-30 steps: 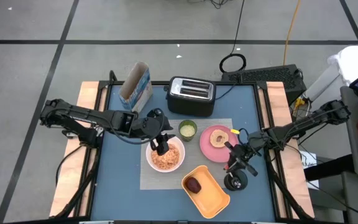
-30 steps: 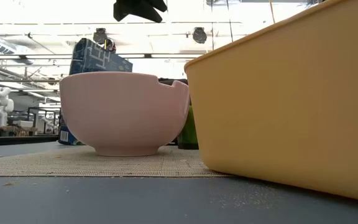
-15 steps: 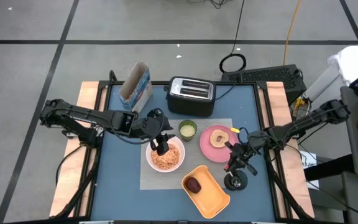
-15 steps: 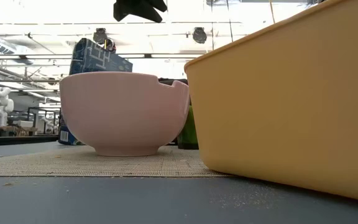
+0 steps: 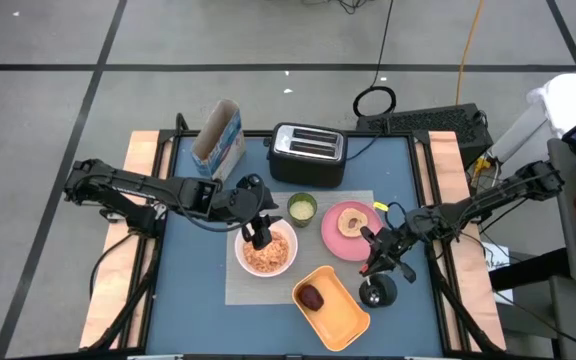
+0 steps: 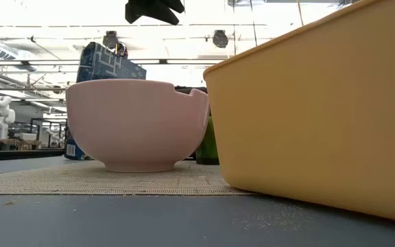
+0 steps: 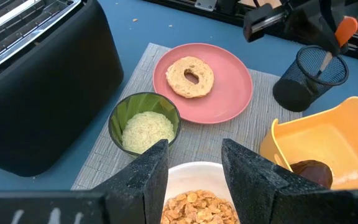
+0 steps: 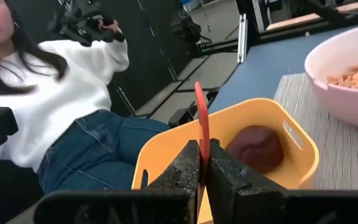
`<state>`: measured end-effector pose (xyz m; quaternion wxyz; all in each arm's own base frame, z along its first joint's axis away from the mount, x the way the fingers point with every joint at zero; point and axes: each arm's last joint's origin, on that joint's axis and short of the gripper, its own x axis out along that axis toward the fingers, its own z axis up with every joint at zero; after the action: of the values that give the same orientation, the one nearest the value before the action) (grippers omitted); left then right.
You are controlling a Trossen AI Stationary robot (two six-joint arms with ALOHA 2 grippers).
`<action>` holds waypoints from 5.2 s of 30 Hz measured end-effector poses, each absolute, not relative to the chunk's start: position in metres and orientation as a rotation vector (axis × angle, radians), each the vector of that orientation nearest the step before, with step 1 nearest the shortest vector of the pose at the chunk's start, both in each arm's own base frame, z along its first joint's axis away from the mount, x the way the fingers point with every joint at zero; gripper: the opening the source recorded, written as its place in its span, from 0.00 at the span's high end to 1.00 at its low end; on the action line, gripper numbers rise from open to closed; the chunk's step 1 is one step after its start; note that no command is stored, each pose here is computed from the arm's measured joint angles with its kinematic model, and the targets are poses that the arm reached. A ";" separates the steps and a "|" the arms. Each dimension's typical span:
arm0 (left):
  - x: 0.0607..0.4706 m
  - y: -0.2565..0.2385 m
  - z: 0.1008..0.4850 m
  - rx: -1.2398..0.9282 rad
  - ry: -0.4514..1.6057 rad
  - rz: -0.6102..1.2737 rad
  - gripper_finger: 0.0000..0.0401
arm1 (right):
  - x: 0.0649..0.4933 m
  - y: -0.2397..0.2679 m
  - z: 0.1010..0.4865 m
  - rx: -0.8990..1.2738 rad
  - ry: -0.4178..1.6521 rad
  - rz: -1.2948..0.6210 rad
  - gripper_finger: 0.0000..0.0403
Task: Arrange a breakfast setting
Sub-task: Put the orange spoon to the right of the pink plate
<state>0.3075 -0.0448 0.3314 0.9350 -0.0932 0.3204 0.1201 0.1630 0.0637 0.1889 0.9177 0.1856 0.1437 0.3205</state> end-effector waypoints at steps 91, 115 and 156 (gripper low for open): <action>0.402 -0.056 0.304 0.281 0.181 0.119 0.62 | 0.178 0.034 0.236 -0.527 -0.509 0.113 0.98; 0.415 -0.043 0.279 0.251 0.245 0.148 0.62 | 0.179 0.033 0.236 -0.463 -0.490 0.074 0.98; 0.415 -0.037 0.276 0.246 0.284 0.131 0.78 | 0.181 0.031 0.232 -0.324 -0.427 0.044 0.98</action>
<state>0.4146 -0.0369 0.2757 0.9803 0.1223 0.1410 0.0650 0.1814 0.0307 0.2323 0.9641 -0.1599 -0.2111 0.0215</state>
